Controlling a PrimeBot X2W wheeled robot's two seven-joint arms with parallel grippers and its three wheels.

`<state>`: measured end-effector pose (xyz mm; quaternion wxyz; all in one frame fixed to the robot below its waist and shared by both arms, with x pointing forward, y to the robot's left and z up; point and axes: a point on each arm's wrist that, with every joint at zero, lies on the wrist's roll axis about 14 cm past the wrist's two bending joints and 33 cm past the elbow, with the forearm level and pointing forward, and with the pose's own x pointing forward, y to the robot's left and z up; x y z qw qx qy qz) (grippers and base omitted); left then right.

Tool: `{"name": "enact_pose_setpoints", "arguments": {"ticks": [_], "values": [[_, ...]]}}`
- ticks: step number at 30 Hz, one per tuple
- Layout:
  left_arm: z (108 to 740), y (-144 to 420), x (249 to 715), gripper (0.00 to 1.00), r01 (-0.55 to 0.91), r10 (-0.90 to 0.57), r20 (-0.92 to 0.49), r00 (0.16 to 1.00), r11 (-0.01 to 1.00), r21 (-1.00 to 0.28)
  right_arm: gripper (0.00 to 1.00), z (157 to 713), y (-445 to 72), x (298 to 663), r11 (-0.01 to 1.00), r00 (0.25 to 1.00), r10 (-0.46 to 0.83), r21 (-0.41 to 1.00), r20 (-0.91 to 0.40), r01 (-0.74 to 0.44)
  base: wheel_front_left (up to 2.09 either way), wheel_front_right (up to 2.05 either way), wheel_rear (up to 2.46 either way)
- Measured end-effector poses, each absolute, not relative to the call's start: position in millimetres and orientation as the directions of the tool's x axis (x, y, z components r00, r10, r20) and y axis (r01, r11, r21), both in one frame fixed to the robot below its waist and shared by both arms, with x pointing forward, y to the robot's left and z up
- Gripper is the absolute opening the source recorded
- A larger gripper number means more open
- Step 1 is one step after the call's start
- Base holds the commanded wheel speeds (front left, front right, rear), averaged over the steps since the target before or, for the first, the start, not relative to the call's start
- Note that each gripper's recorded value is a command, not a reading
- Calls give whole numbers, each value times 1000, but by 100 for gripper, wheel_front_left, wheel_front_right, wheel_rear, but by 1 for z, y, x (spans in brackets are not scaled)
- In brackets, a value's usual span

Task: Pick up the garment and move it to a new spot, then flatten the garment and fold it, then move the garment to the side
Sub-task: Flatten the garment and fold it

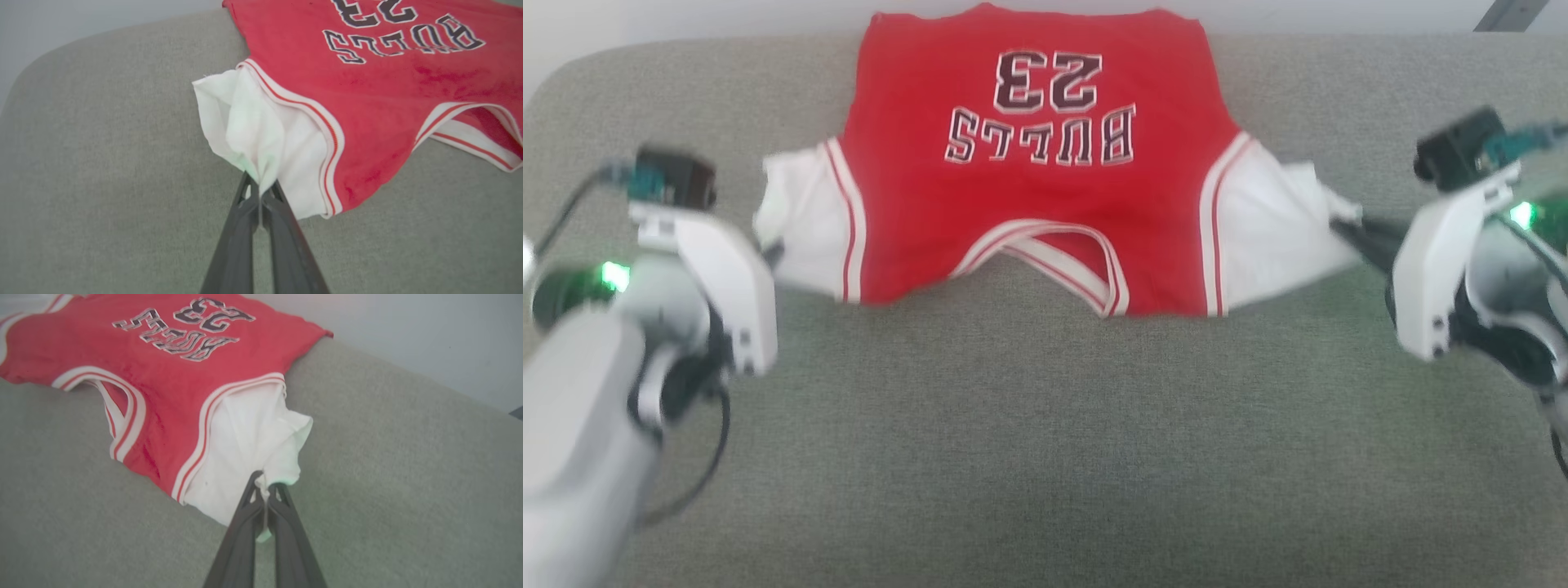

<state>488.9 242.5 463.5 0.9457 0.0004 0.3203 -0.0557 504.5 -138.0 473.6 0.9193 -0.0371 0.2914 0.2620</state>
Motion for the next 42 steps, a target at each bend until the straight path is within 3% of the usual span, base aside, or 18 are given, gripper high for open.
{"name": "enact_pose_setpoints", "arguments": {"ticks": [16, 21, 27, 28, 30, 32, 33, 34, 38, 42], "values": [[423, 233, 343, 0, 0, -90, -824, 560, 994, -109, 0, 407, -157, 368, 807, 292, 479, 285, -828, -517, 0, 0, 0], [417, 231, 325, 0, -19, -88, -846, 525, 993, -116, 0, 401, -166, 354, 820, 269, 463, 293, -845, -491, 0, 0, 0], [407, 224, 325, 0, -29, -109, -841, 529, 989, -147, 1, 382, -160, 360, 845, 331, 433, 250, -839, -472, 0, 0, 0], [405, 222, 326, 0, -26, -116, -839, 531, 988, -153, 8, 377, -159, 361, 852, 337, 428, 250, -838, -461, 0, 0, 0], [403, 219, 329, 0, -24, -126, -835, 536, 986, -165, 42, 369, -158, 360, 859, 340, 413, 238, -845, -453, 0, 0, 0], [401, 214, 330, 0, -19, -140, -834, 534, 984, -178, 48, 363, -157, 360, 862, 334, 404, 233, -852, -450, 0, 0, 0], [399, 213, 329, 0, -23, -142, -836, 530, 983, -181, 86, 361, -155, 361, 863, 335, 407, 237, -850, -445, 0, 0, 0], [398, 211, 330, 0, -20, -147, -836, 528, 983, -185, 100, 360, -155, 361, 864, 338, 404, 235, -850, -445, 0, 0, 0], [398, 210, 333, 0, -19, -150, -830, 537, 982, -190, 100, 366, -150, 368, 862, 362, 419, 240, -832, -446, 0, 0, 0], [397, 207, 334, 0, -20, -159, -825, 543, 979, -202, 100, 390, -146, 398, 867, 477, 443, 229, -759, -442, 0, 0, 0]]}}
